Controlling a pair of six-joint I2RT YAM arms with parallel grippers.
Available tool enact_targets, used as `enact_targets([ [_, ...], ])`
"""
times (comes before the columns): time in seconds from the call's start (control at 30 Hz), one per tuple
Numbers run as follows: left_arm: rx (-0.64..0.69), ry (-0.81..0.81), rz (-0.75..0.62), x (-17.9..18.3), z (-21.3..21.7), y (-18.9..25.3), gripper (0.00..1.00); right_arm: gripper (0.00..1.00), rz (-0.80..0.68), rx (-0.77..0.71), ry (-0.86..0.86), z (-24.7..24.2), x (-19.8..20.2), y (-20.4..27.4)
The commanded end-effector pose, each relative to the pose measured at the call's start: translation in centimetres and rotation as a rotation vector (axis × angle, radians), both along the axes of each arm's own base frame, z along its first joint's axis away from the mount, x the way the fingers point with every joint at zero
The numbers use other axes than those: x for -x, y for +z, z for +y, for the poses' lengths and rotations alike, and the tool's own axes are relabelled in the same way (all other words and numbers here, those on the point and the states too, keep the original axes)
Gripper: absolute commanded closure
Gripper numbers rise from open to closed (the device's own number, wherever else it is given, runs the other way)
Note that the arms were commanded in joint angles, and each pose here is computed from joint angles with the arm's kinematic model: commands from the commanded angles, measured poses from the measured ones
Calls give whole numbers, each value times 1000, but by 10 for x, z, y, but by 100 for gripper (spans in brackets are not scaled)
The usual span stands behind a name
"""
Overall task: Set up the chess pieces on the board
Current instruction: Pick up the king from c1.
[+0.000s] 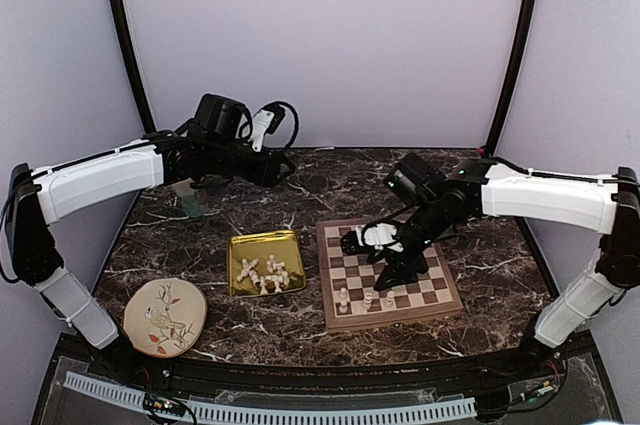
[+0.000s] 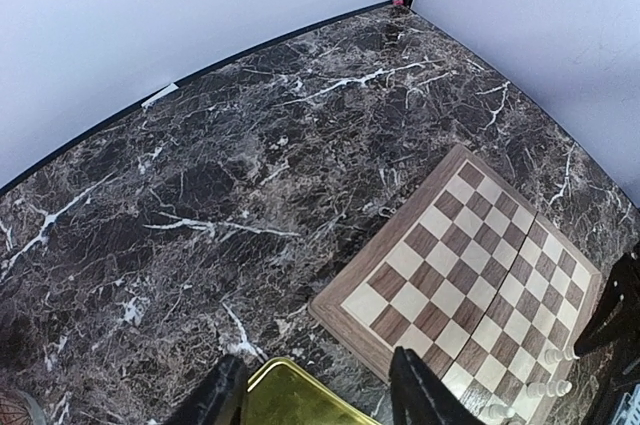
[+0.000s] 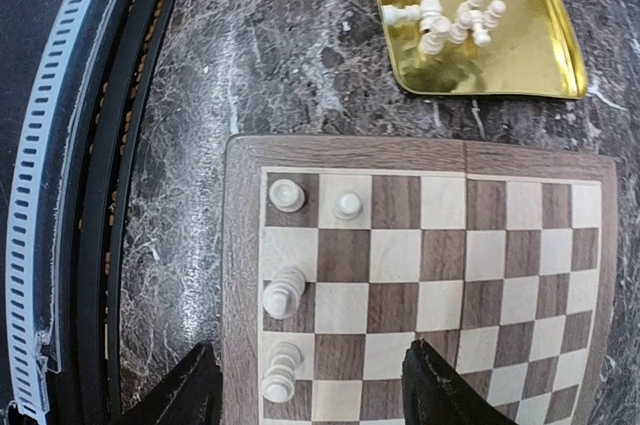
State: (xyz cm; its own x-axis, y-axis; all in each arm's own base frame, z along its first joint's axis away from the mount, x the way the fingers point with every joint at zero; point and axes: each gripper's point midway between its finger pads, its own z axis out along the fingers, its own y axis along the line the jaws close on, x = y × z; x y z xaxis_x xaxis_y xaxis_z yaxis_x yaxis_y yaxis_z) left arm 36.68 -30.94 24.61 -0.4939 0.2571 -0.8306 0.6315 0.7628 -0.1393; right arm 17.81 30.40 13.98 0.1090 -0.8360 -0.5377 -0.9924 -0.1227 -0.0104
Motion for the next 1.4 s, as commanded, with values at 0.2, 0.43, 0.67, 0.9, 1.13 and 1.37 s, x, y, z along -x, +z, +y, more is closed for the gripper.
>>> enact_targets([
  [0.2, -54, 39, -99, 5, 28, -11, 47, 46, 15, 164, 107, 14, 18, -41],
  [0.43, -69, 15, -51, 4, 23, -19, 49, 60, 37, 197, 106, 24, 19, -55],
  [0.67, -54, -10, -31, 7, 19, -22, 49, 79, 46, 232, 58, 25, 13, -64],
  [0.9, -46, -26, -16, 10, 15, -23, 49, 89, 3, 243, 19, 18, 4, -60],
  [1.13, -52, -33, 1, 10, 14, -26, 49, 94, -68, 172, -112, 5, -38, -30],
  [1.37, -61, -32, 3, 10, 15, -27, 49, 94, -114, 112, -184, -23, -43, -10],
])
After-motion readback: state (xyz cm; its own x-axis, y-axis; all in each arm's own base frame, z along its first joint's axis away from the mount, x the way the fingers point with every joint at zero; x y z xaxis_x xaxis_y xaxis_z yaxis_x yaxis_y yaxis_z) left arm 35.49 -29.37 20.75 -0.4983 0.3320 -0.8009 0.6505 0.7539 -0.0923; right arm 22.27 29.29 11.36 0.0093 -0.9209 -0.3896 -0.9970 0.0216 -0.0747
